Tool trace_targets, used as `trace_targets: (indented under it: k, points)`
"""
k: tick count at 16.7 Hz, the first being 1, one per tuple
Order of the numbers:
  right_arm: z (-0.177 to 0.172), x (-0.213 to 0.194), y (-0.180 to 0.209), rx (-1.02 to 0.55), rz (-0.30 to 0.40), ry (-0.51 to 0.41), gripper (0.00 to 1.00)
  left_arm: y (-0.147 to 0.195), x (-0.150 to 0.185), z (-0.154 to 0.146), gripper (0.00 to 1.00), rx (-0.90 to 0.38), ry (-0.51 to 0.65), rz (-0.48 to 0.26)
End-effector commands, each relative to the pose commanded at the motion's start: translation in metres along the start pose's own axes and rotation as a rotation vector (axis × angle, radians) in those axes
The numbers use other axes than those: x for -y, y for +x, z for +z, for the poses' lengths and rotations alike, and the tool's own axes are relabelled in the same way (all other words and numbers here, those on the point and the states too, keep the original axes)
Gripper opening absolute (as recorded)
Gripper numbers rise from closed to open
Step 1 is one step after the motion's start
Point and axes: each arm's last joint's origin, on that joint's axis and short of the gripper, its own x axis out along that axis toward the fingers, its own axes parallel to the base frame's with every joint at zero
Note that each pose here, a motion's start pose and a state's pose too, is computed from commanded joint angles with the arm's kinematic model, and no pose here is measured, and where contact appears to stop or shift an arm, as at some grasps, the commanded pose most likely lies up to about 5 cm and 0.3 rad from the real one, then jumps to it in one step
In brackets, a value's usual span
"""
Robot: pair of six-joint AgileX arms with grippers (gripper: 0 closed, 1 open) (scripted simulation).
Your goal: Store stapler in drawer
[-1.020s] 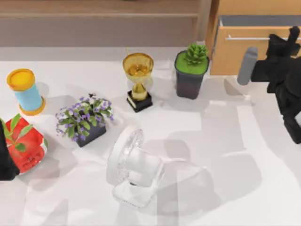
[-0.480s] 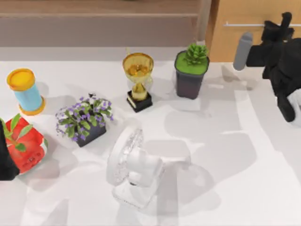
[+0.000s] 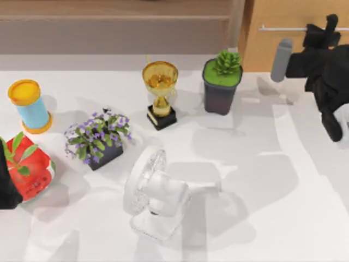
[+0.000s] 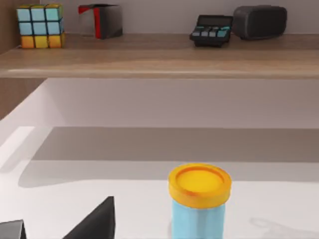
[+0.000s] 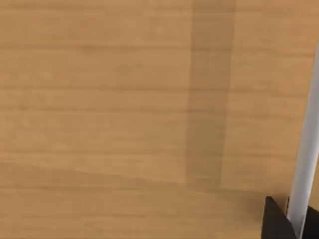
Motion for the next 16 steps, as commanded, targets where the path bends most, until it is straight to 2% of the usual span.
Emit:
trace_targets:
  k: [10,16]
  points:
    - [0.0000,0.0000,0.0000,0.000,0.000,0.000,0.98,0.0000,0.0000,0.0000,1.00,0.000,0.000,0.000]
    - [0.0000,0.0000,0.0000,0.000,0.000,0.000,1.00,0.0000,0.0000,0.0000,1.00,0.000,0.000,0.000]
